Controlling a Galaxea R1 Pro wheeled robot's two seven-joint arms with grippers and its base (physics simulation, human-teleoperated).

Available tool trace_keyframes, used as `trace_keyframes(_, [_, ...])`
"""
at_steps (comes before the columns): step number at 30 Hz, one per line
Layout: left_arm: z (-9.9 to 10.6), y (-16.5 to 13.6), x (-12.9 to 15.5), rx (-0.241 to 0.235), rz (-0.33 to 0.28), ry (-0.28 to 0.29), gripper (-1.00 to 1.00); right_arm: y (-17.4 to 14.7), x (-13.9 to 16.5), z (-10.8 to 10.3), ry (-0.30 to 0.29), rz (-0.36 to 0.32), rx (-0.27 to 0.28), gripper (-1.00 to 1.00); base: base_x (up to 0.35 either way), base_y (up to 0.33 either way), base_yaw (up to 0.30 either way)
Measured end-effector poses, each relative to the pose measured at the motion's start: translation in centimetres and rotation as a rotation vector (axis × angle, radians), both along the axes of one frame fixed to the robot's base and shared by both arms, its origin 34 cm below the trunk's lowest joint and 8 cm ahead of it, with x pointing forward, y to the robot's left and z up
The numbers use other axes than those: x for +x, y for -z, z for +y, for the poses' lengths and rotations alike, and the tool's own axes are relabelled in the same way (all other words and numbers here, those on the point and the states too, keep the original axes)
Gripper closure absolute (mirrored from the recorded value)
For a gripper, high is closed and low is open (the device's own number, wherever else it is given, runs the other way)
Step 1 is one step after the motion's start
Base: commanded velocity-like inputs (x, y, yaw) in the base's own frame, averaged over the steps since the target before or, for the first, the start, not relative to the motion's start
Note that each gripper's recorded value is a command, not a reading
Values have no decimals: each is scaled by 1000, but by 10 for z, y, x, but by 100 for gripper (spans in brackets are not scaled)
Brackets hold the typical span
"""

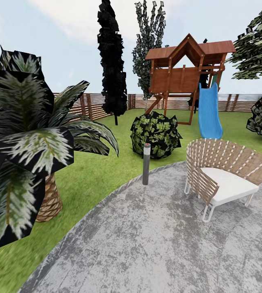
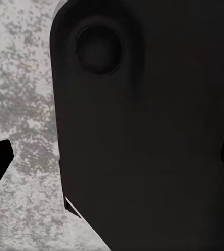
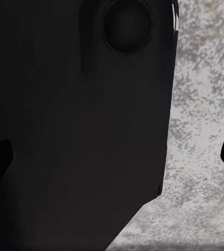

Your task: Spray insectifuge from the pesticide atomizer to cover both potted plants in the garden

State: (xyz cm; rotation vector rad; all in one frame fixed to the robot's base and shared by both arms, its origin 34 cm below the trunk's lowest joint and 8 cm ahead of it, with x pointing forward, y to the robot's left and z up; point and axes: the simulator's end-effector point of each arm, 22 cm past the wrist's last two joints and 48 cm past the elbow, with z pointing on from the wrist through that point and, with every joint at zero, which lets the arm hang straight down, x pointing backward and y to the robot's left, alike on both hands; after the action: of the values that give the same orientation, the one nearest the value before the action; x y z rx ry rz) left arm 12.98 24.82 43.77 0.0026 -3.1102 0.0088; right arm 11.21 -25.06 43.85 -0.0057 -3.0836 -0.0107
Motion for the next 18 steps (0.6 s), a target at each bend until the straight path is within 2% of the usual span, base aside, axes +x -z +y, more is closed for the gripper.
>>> trace_keyframes(4, [0, 0, 2, 0, -4, -1, -100, 0, 0, 0, 0, 0, 0, -100, 0, 0, 0])
trace_keyframes(18, [3, -2, 57, 4, -157, -4, -100, 0, 3, -5, 8, -5, -7, -100, 0, 0, 0])
